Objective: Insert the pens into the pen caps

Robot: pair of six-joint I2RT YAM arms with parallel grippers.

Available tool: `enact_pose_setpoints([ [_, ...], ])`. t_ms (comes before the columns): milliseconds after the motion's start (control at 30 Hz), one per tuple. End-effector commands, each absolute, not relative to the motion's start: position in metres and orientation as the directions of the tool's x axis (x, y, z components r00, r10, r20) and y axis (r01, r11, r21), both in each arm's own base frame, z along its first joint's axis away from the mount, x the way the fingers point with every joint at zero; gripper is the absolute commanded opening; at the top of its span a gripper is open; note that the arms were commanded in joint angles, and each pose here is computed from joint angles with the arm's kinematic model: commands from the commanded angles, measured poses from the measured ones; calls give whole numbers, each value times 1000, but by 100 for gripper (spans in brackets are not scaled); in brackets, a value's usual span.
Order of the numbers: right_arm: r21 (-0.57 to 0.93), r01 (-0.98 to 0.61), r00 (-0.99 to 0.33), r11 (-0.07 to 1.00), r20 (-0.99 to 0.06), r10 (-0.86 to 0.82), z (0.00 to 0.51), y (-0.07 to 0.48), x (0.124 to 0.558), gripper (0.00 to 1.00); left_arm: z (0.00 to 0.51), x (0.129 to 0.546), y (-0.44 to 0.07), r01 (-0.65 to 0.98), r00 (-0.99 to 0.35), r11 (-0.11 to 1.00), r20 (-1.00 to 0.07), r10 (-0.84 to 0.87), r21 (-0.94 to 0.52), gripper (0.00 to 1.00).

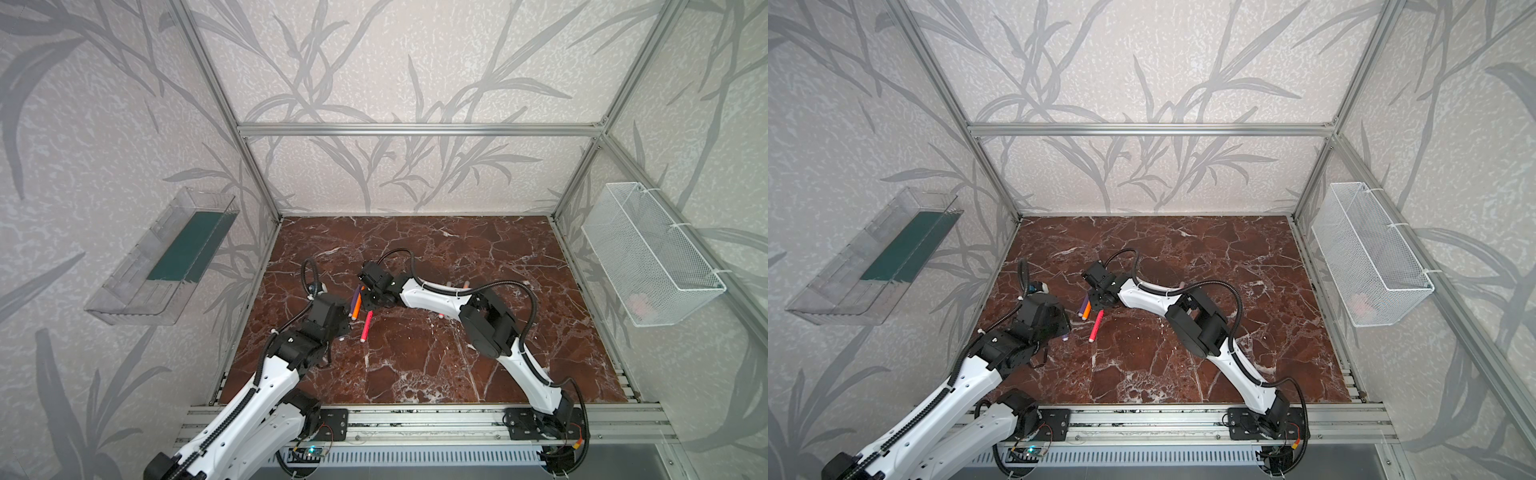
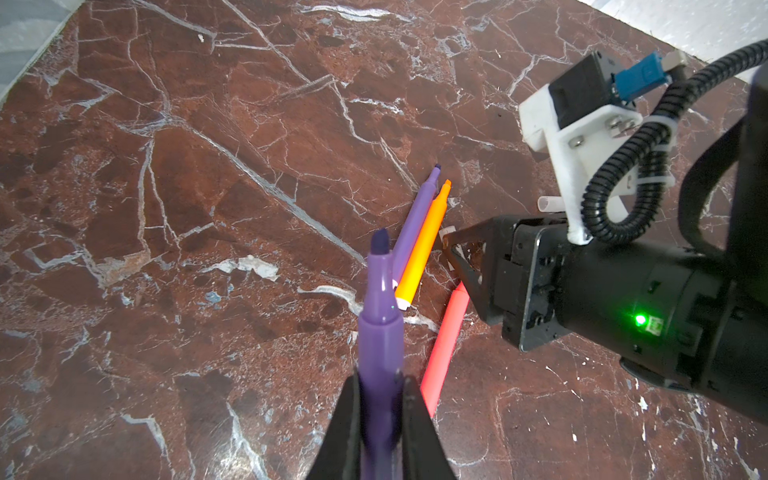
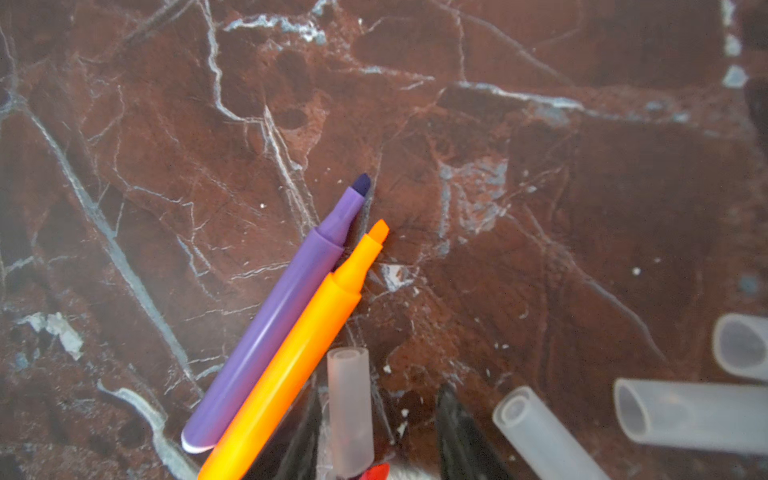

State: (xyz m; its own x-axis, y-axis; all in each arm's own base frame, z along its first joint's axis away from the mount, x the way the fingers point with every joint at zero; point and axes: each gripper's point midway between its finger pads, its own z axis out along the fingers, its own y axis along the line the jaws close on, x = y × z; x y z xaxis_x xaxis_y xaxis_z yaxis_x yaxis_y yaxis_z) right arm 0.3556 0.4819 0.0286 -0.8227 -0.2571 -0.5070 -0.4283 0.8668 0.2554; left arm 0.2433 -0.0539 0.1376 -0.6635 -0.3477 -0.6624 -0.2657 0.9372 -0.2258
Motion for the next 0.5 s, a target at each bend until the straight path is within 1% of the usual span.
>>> enact_pose_setpoints([
  [0,213,-428,-821,878,-497,-280,24,479,353,44,136,242,-50,-284,-655,932,-665,-359,-224,0],
  [233,183,-435,-816,882,-495,-300,22,479,356,42,135,242,-50,-284,-657,932,-662,-361,-225,0],
  [300,159,-436,-816,886,-485,-314,19,479,356,41,135,242,-50,-284,-658,932,-662,-360,-224,0],
  [400,110,-439,-812,891,-472,-342,14,479,357,37,136,242,-50,-285,-654,931,-664,-363,-228,0],
  [467,79,-446,-807,892,-466,-363,12,479,356,36,137,241,-49,-286,-650,931,-667,-364,-229,0],
])
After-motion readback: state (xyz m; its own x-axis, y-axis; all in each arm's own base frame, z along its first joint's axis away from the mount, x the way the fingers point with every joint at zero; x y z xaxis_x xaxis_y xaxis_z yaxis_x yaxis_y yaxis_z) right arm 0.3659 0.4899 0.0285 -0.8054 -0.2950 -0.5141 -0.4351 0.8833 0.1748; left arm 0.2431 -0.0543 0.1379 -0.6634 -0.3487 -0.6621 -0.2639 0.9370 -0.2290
